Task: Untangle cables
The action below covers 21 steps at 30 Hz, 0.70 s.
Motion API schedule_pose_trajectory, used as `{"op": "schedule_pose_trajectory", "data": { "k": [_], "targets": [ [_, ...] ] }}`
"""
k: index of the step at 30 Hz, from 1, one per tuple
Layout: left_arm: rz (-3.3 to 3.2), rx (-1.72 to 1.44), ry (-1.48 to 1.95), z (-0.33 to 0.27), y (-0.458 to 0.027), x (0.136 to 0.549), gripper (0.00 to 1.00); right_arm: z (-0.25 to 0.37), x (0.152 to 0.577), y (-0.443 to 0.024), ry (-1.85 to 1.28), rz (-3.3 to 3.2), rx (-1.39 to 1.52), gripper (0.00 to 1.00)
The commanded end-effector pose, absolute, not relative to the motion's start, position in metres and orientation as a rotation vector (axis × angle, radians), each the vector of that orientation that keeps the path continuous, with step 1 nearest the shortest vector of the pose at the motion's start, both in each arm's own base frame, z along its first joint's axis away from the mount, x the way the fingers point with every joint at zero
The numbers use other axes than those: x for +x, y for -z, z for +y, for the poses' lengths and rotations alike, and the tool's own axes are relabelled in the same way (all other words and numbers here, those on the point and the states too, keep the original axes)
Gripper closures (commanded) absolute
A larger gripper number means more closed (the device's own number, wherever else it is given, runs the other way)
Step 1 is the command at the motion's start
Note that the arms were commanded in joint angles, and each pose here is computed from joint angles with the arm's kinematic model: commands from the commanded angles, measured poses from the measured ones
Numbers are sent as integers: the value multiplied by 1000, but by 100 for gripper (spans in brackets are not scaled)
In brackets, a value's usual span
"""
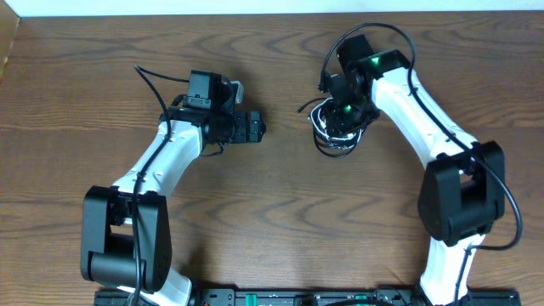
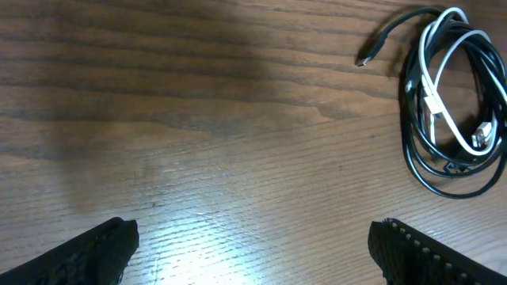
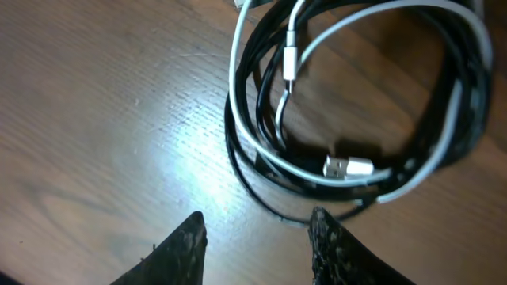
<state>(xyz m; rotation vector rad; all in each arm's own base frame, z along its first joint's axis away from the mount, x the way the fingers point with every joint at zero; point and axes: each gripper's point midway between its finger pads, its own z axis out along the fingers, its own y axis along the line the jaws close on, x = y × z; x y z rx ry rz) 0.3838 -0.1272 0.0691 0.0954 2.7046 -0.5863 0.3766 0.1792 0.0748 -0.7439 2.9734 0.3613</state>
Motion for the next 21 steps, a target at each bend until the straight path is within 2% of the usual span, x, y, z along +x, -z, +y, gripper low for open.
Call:
{"op": "schedule_pose_trajectory", "data": {
  "k": [1, 8, 21],
  "targets": [
    [2716, 82, 608, -128, -67, 380, 2, 187, 371, -57, -421, 2988, -810, 61],
    [2716, 81, 608, -128, -67, 380, 2, 203, 367, -36, -494, 3007, -843, 62],
    [2722, 81, 609, -128, -67, 379, 2, 211, 369, -20, -476, 3004, -874, 56]
  ]
}}
